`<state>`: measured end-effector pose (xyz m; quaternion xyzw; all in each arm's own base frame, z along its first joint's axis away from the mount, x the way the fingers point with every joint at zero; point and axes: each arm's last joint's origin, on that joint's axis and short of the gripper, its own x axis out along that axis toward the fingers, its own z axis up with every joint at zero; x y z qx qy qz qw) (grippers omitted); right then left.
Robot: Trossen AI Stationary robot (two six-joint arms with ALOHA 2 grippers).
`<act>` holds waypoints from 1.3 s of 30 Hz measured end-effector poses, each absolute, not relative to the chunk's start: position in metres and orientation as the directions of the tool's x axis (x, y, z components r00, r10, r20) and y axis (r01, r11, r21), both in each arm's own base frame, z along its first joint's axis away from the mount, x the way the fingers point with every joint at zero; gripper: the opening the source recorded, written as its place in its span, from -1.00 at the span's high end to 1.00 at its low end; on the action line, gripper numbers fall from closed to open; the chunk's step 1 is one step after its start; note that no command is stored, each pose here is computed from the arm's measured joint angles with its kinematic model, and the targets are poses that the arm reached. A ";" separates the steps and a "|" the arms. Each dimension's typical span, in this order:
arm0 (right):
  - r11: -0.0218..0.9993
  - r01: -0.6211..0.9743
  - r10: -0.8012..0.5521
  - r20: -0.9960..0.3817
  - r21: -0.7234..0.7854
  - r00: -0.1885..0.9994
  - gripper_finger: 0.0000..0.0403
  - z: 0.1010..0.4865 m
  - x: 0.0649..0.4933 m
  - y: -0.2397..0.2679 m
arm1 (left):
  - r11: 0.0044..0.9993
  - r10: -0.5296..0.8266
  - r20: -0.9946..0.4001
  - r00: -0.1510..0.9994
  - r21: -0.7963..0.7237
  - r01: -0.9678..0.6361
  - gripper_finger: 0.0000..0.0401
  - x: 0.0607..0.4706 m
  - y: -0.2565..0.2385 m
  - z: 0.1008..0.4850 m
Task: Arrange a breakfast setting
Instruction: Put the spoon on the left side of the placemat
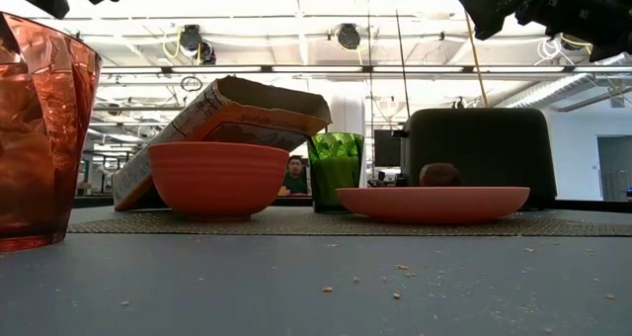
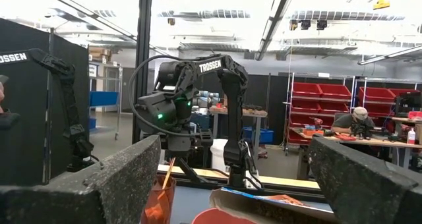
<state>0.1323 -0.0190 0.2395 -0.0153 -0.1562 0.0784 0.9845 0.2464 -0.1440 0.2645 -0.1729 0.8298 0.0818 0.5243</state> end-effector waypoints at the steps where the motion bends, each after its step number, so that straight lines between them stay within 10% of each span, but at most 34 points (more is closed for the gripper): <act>1: 0.987 -0.149 0.159 0.305 -0.054 0.939 -0.84 0.240 0.132 -0.019 | 0.927 -0.202 -0.897 -0.392 -0.046 -0.373 0.74 0.246 -0.144 0.265; 39: 0.987 -0.149 0.159 0.305 -0.055 0.939 -0.84 0.240 0.132 -0.019 | 0.931 -0.302 -0.920 -0.251 -0.228 -0.285 0.96 0.258 -0.151 0.310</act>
